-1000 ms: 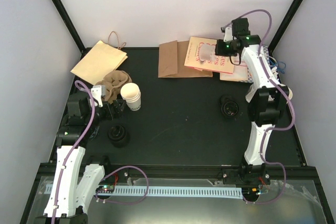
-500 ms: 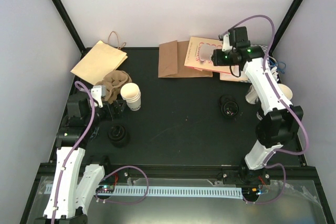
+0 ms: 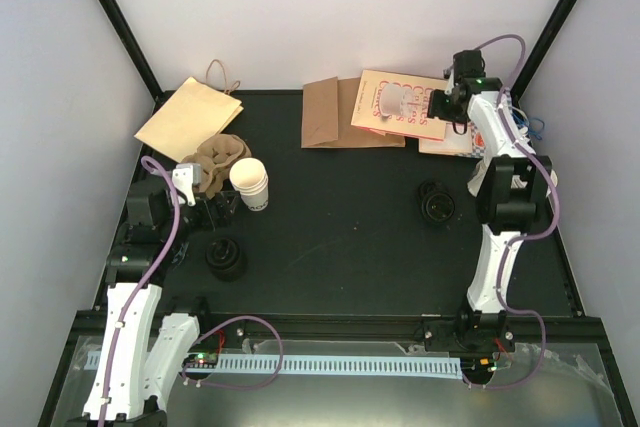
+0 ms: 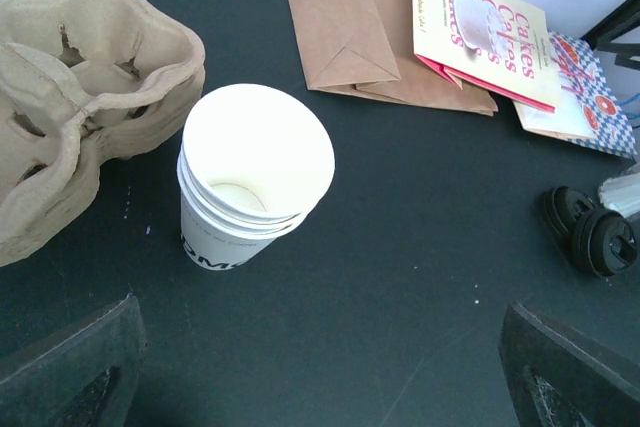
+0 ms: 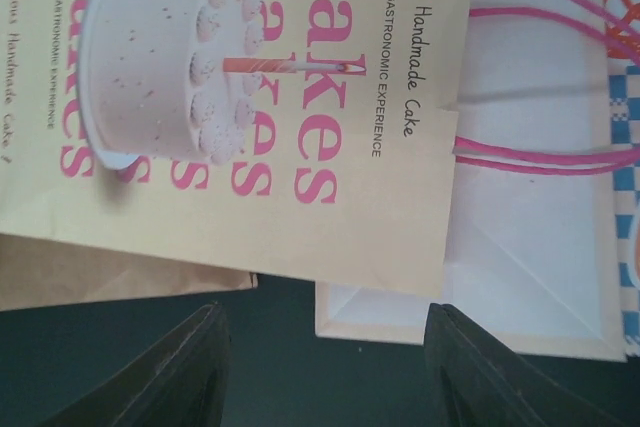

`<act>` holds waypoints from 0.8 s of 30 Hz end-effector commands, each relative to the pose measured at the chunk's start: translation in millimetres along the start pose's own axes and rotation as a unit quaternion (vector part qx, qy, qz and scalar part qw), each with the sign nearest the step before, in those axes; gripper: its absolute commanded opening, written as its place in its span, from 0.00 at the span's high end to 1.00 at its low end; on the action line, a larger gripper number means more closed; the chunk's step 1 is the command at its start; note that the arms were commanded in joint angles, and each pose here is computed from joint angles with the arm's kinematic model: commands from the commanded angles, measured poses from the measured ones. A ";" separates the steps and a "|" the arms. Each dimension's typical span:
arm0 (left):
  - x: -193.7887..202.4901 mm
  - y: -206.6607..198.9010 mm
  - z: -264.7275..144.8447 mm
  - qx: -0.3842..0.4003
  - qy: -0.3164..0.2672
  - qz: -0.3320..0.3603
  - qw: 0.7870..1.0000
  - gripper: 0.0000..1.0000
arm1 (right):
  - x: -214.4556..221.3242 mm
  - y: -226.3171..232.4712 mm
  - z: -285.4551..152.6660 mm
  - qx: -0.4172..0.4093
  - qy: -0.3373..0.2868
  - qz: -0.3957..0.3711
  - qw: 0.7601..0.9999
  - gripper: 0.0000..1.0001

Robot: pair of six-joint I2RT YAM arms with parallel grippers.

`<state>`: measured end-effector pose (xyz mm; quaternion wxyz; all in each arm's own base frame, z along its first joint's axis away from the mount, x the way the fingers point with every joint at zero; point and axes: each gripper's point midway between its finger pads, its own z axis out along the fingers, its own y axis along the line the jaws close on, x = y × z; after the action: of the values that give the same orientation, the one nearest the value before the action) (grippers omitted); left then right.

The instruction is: Pack the takeout coffee

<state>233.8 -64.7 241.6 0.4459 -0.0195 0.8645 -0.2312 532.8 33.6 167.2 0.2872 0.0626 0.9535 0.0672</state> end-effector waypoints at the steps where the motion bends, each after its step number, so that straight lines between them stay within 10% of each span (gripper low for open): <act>1: -3.8 -3.9 -1.3 0.006 -0.007 0.014 1.000 0.01 | -19.0 2.1 15.7 -0.024 -0.017 0.016 0.999 0.44; 24: -1.6 0.2 2.9 -0.002 0.004 0.009 1.000 0.01 | -13.1 -39.8 86.2 -0.033 0.025 0.074 0.996 0.36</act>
<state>236.1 -65.7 236.9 0.4360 -0.0199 0.8694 -0.2316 579.7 -0.5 103.9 0.2592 0.1156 0.9541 0.0959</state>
